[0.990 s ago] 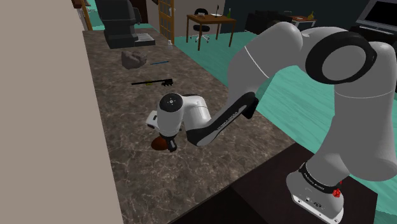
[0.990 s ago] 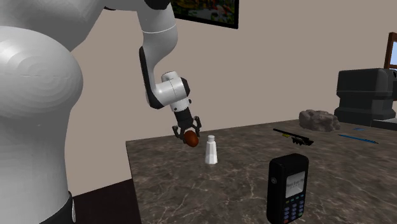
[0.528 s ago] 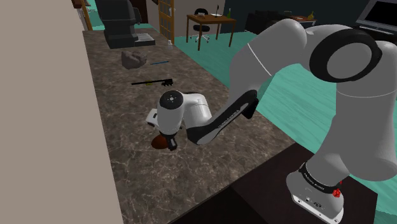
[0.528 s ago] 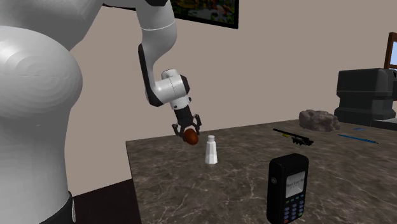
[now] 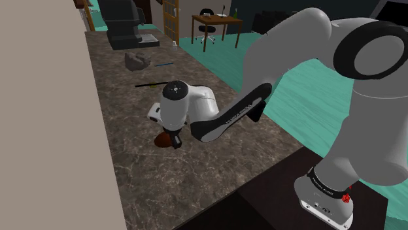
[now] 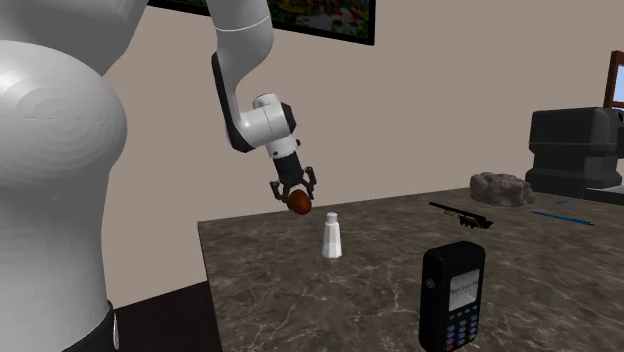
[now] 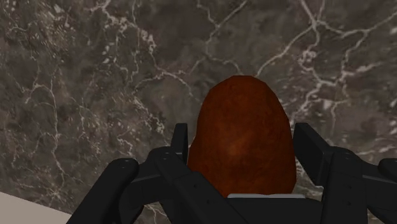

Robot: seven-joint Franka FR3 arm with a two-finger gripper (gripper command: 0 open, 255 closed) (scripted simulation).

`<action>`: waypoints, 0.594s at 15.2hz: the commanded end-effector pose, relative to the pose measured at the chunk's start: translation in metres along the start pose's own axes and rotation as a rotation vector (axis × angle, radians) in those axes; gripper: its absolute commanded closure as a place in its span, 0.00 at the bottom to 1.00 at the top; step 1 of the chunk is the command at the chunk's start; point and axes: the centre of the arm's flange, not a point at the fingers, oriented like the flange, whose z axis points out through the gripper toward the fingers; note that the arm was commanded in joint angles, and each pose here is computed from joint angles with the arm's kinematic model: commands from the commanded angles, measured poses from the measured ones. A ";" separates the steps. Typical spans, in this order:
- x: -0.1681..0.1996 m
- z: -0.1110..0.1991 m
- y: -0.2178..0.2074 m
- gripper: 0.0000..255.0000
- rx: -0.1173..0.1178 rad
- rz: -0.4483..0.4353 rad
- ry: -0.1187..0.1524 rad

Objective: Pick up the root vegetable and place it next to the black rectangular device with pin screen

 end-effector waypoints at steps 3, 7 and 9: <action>-0.001 -0.020 0.007 1.00 0.000 0.000 0.000; -0.002 -0.040 0.014 1.00 0.000 0.000 0.000; -0.003 -0.050 0.017 1.00 0.000 0.000 0.000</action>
